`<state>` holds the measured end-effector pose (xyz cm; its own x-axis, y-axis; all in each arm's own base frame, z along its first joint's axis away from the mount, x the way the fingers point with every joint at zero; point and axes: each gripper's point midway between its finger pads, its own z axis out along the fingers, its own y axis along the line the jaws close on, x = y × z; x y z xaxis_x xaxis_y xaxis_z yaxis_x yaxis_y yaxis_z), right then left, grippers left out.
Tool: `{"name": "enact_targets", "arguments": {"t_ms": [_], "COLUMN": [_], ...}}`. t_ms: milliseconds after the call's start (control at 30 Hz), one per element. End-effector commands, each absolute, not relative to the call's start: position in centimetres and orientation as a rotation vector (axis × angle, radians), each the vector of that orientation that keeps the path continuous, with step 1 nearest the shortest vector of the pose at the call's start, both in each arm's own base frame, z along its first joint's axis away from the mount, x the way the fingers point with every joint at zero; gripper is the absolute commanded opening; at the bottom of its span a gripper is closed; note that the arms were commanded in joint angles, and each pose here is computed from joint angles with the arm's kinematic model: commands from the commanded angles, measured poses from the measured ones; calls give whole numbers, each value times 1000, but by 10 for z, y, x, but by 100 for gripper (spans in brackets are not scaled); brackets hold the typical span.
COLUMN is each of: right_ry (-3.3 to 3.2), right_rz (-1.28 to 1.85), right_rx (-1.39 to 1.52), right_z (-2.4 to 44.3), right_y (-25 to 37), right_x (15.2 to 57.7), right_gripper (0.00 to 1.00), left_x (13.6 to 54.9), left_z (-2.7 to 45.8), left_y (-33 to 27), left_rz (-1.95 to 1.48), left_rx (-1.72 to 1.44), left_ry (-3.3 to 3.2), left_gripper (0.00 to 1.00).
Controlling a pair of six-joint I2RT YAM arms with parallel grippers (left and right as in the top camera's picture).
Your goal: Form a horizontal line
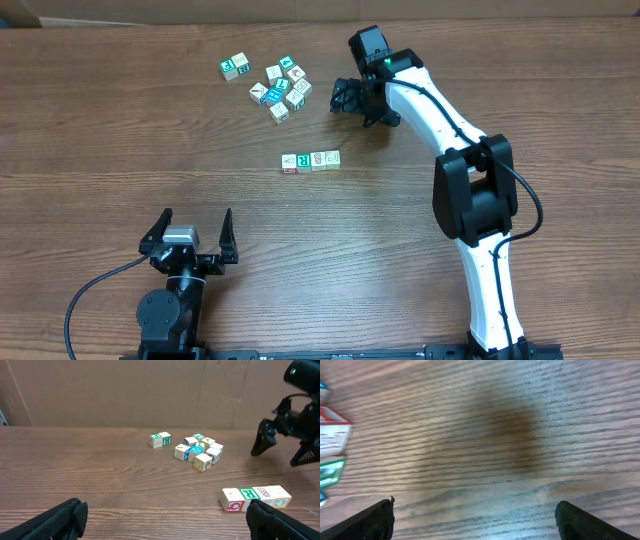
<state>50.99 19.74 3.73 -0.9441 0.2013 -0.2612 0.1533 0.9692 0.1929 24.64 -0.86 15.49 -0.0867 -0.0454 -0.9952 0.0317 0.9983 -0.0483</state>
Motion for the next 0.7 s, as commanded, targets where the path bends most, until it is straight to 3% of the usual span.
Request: {"name": "enact_targets", "arguments": {"t_ms": [0,467,667], "right_ry": [2661,2250,2129], "right_rz": [331,521,408], "right_rx": [256,211,287], "right_z": [130,348,397], "right_y": [197,178,140], "right_x": [519,468,442], "right_gripper": [100,100,100], "left_x": [246,246,246], "left_z": [156,156,156], "left_y": [-10,-10,-10], "left_rz": [-52,-53,-52], "left_rx": [9,9,9], "left_ry": [1648,1648,1648], "left_gripper": [100,100,100]}}
